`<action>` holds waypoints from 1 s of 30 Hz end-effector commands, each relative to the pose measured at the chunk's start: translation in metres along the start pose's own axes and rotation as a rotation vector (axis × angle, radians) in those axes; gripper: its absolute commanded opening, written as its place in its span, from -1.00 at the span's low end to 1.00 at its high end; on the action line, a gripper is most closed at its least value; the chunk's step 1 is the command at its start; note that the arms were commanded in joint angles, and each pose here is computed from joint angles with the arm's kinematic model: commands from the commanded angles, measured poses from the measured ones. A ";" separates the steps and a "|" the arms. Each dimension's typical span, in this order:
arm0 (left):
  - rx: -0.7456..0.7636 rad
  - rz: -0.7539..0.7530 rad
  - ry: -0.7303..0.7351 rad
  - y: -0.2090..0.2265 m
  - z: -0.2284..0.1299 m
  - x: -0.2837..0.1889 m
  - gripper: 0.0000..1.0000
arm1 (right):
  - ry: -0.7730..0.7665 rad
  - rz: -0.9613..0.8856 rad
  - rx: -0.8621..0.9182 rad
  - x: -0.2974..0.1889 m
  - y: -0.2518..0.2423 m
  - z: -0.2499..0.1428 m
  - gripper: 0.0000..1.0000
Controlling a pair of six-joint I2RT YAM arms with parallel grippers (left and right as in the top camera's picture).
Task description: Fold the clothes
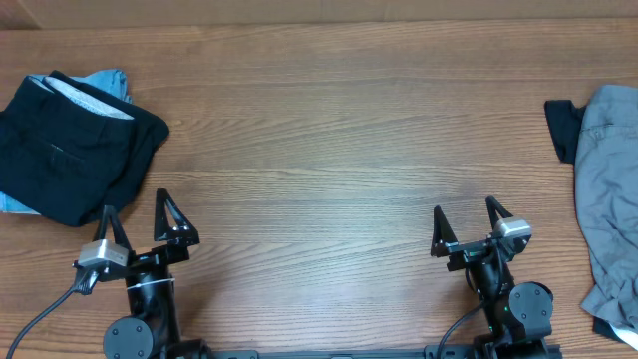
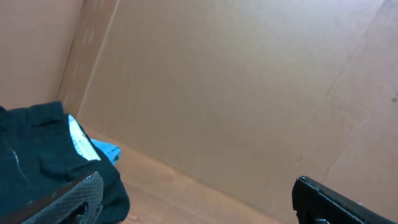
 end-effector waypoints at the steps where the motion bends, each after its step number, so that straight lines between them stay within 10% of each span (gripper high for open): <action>1: -0.018 -0.014 -0.042 0.002 -0.001 -0.001 1.00 | -0.008 -0.013 -0.003 0.000 -0.002 -0.001 1.00; 18: 0.016 -0.020 -0.030 0.016 -0.029 -0.002 1.00 | -0.008 -0.013 -0.003 0.000 -0.002 -0.001 1.00; 30: 0.186 0.136 0.231 0.061 -0.090 -0.009 1.00 | -0.008 -0.013 -0.003 0.000 -0.002 -0.001 1.00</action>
Point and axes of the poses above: each gripper's point midway between its finger pads, its own x axis out along the fingers, its own y axis along the line the jaws close on, z = x × y, the point moved 3 cm from there along -x, back along the fingers, and after that the axes turned 12 degrees about -x, right-handed, at the moved point
